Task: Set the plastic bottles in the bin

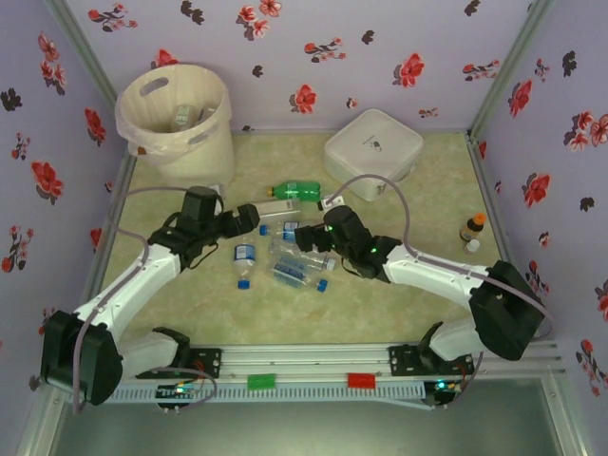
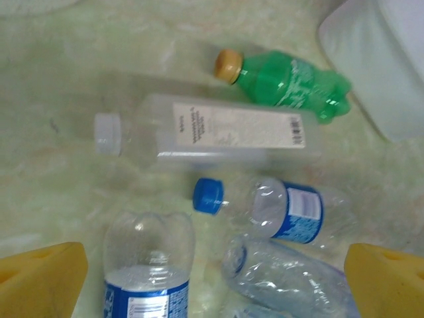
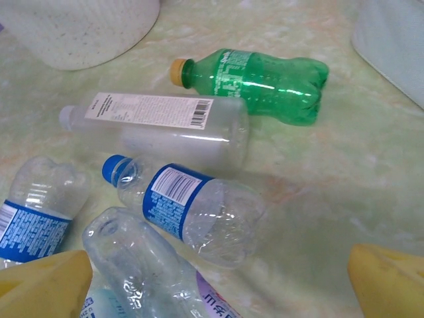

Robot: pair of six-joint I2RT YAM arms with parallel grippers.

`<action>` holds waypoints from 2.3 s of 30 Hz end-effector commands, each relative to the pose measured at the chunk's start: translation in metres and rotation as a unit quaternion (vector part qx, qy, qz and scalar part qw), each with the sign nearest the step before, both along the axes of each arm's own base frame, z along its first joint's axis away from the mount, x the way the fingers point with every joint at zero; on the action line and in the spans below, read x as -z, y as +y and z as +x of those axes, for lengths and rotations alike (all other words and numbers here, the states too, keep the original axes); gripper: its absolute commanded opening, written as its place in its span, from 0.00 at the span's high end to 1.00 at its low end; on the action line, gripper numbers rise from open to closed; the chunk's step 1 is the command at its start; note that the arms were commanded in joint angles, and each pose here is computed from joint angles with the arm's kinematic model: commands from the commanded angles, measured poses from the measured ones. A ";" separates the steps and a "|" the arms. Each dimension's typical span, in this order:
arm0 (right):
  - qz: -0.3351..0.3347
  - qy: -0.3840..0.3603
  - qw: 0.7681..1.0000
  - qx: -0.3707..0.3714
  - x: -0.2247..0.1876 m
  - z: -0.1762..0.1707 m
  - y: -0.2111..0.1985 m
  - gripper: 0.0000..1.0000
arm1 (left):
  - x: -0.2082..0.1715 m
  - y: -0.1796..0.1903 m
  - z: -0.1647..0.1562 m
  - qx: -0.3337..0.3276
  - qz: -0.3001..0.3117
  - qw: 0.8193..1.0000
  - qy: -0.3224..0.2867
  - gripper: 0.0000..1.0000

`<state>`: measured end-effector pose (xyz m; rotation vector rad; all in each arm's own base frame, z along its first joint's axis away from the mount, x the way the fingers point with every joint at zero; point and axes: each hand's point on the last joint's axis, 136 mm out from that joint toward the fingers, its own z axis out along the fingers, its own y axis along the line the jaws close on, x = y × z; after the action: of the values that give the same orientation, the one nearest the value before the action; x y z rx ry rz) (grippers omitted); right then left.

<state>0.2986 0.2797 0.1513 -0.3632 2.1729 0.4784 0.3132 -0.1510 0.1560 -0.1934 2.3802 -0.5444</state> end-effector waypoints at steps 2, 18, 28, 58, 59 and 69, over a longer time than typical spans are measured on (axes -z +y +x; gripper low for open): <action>0.019 0.002 1.000 0.013 -0.006 -0.002 -0.007 0.00 | 0.025 0.008 -0.006 -0.023 0.067 0.997 0.034 0.00; 0.043 0.013 0.999 0.014 -0.004 -0.002 -0.001 0.00 | 0.096 -0.002 -0.014 -0.015 0.141 0.983 0.116 0.07; 0.052 0.006 0.999 0.010 -0.009 -0.001 0.002 0.00 | 0.113 -0.016 -0.013 -0.001 0.147 0.981 0.124 0.22; 0.017 -0.029 0.998 0.047 -0.021 0.001 -0.025 0.00 | -0.145 -0.012 0.069 0.010 0.085 0.978 -0.189 0.64; 0.020 -0.031 0.998 0.047 -0.023 0.000 -0.026 0.00 | -0.163 -0.011 0.076 0.014 0.082 0.975 -0.206 0.64; 0.034 -0.024 0.998 0.040 -0.025 -0.013 -0.034 0.00 | -0.297 0.026 0.134 0.000 0.105 0.939 -0.327 0.65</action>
<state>0.2891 0.2533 0.1798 -0.2699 2.0971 0.4937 0.4361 -0.1338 0.4360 0.0094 1.7905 -0.3390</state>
